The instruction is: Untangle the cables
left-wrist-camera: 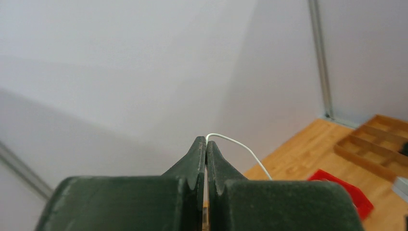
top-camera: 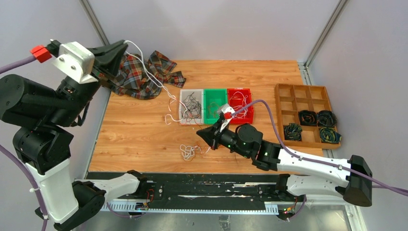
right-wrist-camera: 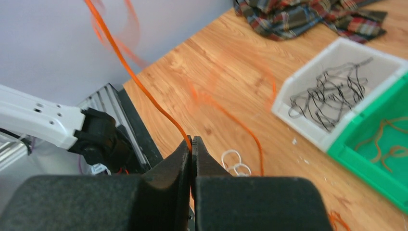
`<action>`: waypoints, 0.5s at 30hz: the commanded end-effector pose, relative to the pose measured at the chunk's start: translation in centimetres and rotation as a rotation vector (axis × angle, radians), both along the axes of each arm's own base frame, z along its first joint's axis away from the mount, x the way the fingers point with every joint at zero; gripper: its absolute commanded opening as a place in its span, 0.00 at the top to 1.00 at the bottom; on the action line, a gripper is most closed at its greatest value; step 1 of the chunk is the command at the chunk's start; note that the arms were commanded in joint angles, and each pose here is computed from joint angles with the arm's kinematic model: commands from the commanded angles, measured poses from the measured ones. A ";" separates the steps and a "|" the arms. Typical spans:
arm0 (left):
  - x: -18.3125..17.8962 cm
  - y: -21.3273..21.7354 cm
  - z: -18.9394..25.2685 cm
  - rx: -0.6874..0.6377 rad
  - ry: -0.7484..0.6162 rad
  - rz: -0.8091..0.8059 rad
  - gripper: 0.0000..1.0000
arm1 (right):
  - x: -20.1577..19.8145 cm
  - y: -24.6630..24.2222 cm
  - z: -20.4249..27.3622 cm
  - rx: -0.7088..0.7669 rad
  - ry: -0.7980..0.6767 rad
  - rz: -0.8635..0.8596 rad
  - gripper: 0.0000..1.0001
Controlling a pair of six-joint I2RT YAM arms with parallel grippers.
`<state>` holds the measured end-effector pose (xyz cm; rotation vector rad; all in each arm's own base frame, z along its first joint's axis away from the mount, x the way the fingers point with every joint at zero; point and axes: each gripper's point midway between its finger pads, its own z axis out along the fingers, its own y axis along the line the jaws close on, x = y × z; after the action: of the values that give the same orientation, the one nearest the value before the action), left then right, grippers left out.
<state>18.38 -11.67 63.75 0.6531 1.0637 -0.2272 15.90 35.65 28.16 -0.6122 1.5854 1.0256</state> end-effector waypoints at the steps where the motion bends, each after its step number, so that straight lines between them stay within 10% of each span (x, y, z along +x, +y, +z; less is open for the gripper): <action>1: 0.2 4.7 4.8 -0.113 -0.164 0.240 0.99 | 0.0 -2.3 -2.6 -0.026 0.046 -0.074 0.99; 15: -2.8 12.3 10.5 -0.341 -0.381 0.547 0.99 | 3.8 -14.0 -8.6 -0.161 0.170 -0.559 0.99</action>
<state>19.60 -3.96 69.66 0.2795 0.9465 0.1032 18.12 26.18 23.45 -0.3036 1.7326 0.7663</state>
